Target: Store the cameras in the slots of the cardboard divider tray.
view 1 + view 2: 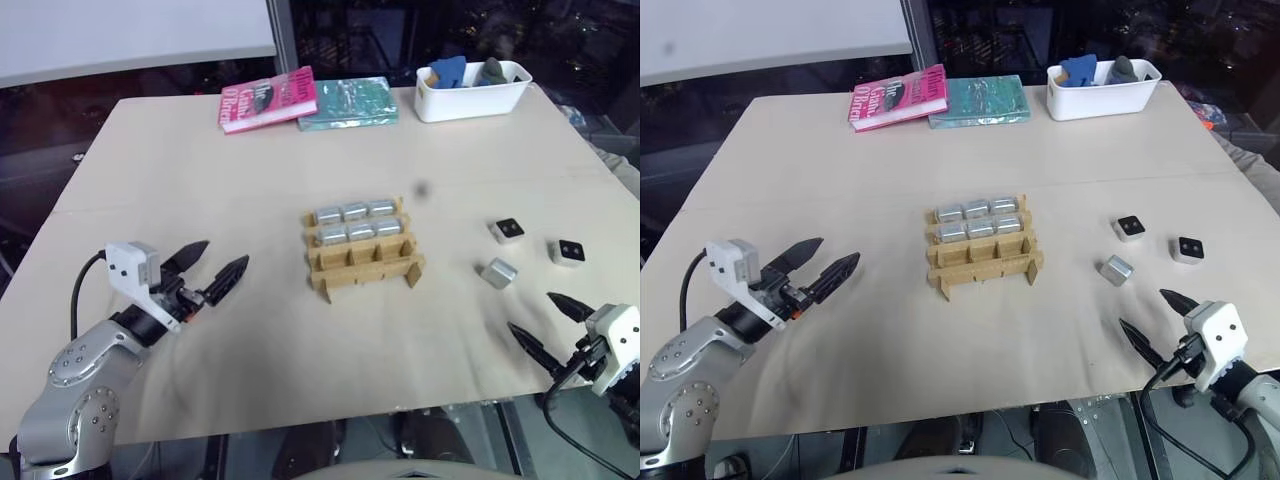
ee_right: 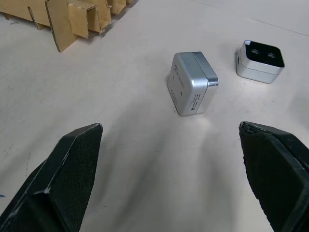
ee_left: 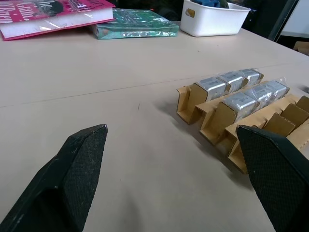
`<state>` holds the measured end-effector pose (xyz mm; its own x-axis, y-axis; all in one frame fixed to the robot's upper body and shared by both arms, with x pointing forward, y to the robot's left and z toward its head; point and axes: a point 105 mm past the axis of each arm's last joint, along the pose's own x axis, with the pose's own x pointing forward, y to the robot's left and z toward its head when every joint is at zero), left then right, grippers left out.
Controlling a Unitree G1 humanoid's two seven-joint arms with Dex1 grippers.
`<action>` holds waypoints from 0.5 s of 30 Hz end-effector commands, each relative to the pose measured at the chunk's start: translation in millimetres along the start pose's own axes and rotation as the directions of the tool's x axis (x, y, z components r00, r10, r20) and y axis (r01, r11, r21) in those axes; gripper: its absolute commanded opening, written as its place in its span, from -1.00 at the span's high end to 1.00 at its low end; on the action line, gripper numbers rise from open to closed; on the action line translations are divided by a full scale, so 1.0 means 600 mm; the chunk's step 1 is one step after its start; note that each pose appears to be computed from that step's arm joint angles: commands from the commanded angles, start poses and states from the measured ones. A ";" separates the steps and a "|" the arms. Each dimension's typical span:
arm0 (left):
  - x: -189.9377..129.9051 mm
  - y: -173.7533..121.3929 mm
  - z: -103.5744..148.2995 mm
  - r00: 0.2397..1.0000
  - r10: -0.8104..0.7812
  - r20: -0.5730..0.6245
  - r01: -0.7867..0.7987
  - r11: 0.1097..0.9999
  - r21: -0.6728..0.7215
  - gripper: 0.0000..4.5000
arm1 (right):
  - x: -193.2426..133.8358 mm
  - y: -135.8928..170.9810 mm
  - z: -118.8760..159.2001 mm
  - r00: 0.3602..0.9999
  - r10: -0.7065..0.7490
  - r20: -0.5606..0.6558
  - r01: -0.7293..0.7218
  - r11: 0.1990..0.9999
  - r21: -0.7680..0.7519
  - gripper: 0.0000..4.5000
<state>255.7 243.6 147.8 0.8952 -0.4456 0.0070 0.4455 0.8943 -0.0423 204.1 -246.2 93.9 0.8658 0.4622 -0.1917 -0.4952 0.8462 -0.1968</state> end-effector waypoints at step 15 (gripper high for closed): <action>-0.010 -0.178 0.103 0.728 -0.684 0.040 0.679 0.729 0.088 -0.97 | 0.044 -0.167 0.052 0.892 -0.434 -0.127 0.446 0.891 0.090 -1.00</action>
<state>218.6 169.6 205.1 0.4653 -0.8818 0.0765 0.8832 0.4683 0.0264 276.5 -298.9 134.8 0.9785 0.0702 -0.1937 -0.1056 0.9782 -0.1787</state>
